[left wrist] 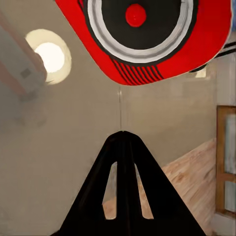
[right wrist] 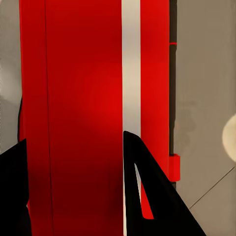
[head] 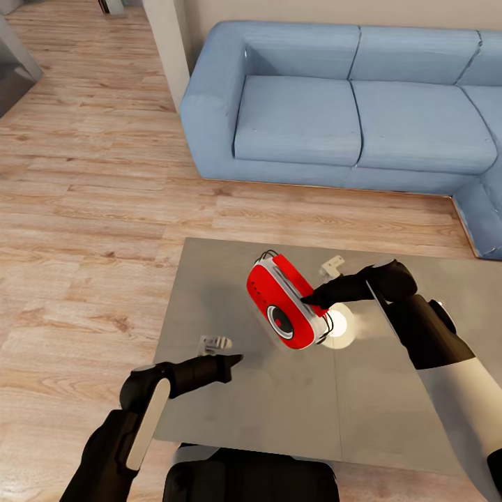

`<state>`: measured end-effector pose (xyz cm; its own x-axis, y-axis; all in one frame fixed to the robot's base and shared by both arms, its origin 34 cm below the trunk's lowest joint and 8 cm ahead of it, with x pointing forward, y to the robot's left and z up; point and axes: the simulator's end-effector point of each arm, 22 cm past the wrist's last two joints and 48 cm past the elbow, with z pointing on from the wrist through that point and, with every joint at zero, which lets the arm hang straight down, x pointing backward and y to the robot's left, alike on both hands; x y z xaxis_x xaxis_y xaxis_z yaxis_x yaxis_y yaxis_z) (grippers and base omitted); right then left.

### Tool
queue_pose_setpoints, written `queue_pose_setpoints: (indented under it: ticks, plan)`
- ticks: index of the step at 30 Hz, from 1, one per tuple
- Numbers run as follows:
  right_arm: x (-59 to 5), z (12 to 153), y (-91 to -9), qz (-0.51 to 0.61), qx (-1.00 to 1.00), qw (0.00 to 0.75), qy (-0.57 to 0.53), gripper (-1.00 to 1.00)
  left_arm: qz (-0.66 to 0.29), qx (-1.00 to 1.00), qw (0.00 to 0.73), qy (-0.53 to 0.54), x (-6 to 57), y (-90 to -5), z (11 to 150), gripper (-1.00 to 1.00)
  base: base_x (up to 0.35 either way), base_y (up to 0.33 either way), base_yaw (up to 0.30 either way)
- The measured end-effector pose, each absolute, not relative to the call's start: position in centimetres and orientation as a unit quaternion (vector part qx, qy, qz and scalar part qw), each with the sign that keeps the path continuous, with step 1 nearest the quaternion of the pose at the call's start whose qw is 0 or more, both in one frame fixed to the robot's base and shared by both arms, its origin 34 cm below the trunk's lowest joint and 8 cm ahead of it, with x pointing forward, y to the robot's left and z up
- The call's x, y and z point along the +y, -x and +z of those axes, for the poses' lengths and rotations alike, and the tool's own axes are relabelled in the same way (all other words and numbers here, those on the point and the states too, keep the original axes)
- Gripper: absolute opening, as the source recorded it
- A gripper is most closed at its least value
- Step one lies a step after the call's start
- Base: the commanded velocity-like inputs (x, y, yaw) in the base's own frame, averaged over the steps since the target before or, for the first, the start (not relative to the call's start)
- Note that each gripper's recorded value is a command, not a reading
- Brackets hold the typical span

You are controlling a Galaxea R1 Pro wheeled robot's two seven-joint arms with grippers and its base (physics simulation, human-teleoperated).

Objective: Turn on the radio receiver that's on the table in the living room.

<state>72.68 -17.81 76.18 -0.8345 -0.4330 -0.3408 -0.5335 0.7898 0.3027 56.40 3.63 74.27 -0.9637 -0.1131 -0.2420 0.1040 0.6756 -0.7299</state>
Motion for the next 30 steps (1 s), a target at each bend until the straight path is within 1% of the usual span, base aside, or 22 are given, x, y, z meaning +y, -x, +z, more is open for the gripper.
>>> queue_pose_setpoints:
  ticks: [5, 13, 24, 30]
  plan:
    - [-17.7, 76.2, -72.7, 0.198, 0.937, 0.127, 0.258, -1.0, -0.433, 0.889, 0.15, 0.005, 1.4, -58.0, 76.1, -1.0, 0.0, 0.0, 0.0]
    - [-17.8, 76.2, -72.7, 0.197, 0.937, 0.127, 0.258, -1.0, -0.437, 0.881, 0.183, 0.002, 1.0, -60.0, 77.1, -1.0, 0.0, 0.0, 0.0]
    - [-17.7, 76.1, -72.6, 0.197, 0.937, 0.126, 0.258, -1.0, -0.429, 0.88, 0.202, -0.005, 1.4, -62.1, 77.6, -1.0, 0.0, 0.0, 0.0]
    - [-17.8, 75.6, -72.3, 0.197, 0.939, 0.119, 0.255, -1.0, -0.442, 0.874, 0.2, 0.004, 0.0, -62.3, 77.8, -1.0, 0.0, 0.0, 0.0]
